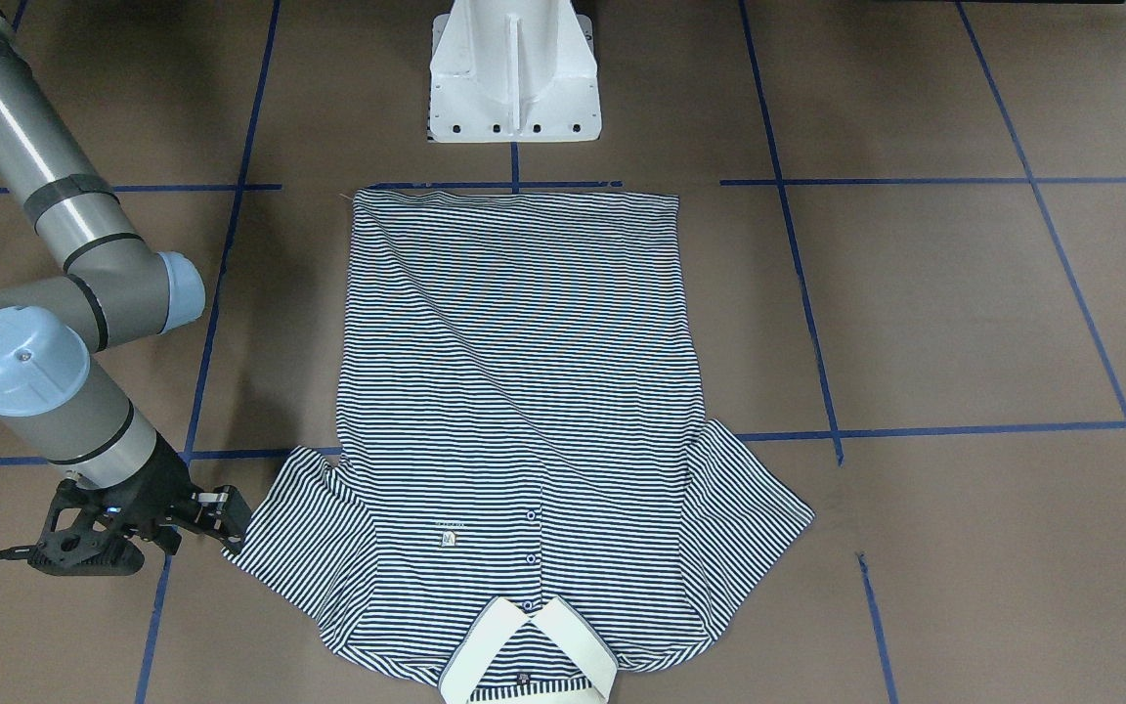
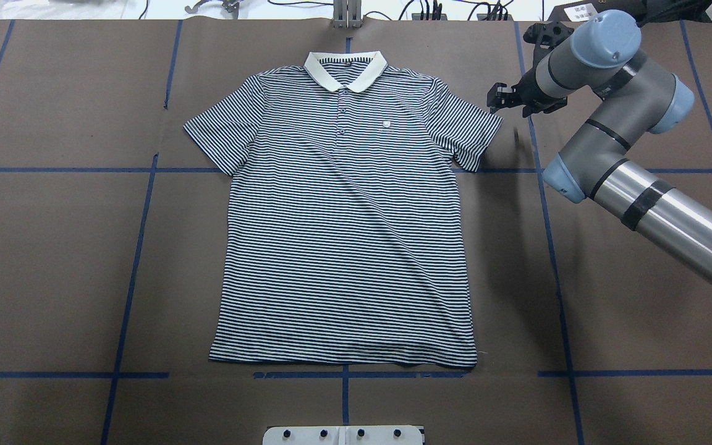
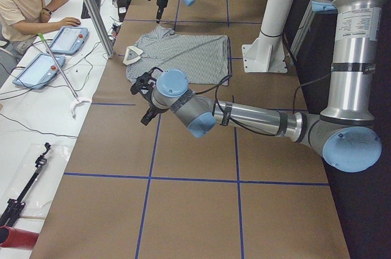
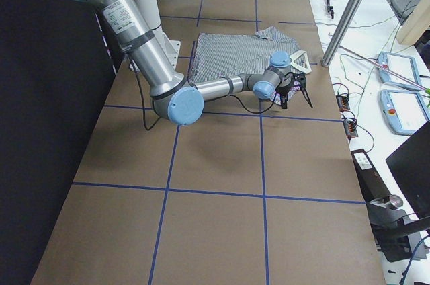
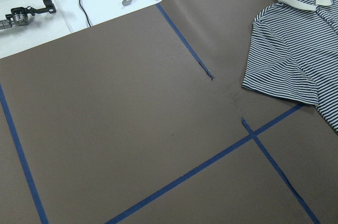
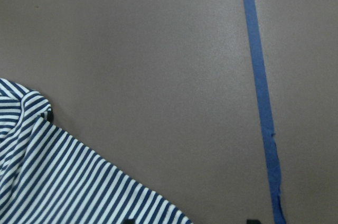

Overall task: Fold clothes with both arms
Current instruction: 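Move the right gripper toward the shirt's shoulder near the collar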

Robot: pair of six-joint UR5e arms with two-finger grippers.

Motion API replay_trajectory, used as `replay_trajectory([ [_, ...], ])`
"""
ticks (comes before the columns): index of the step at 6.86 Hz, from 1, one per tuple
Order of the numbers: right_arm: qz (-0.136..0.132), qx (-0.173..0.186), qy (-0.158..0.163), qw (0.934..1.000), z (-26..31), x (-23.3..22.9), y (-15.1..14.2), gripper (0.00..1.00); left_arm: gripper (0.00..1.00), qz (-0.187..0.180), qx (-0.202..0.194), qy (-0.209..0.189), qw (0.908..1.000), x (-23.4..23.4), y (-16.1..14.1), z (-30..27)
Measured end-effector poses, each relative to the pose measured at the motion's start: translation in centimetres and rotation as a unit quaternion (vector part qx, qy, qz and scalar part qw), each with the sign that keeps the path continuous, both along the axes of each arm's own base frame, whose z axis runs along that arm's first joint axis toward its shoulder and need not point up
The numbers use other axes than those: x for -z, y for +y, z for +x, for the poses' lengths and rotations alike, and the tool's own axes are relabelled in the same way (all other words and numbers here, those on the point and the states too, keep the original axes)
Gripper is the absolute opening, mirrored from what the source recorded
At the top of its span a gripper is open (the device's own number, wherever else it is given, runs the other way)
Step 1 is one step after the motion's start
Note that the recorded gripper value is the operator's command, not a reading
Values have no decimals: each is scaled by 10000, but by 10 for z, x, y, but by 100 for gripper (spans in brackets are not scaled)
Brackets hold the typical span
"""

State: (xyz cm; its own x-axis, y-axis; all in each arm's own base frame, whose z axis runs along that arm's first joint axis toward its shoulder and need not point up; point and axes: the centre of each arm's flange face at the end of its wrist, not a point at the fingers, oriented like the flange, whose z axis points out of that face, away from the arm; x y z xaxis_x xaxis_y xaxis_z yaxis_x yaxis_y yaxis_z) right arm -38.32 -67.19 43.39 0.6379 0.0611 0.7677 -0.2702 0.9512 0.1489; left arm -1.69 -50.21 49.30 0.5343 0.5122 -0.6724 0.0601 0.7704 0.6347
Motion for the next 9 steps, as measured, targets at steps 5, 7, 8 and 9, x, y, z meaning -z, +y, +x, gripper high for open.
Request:
replay_trajectory([
  [5, -54, 31, 157, 9999, -21, -10, 1, 0, 100, 54, 34, 25, 10000, 2, -4, 0],
  [7, -64, 14, 142, 9999, -22, -8, 0, 0, 100, 53, 19, 33, 10000, 2, -3, 0],
  [8, -56, -37, 34, 10000, -23, 5, -1, 0, 100, 49, 18, 37, 10000, 2, -2, 0],
  [9, -57, -123, -156, 9998, -26, 26, 3, 0, 100, 43, 16, 41, 10000, 2, -2, 1],
])
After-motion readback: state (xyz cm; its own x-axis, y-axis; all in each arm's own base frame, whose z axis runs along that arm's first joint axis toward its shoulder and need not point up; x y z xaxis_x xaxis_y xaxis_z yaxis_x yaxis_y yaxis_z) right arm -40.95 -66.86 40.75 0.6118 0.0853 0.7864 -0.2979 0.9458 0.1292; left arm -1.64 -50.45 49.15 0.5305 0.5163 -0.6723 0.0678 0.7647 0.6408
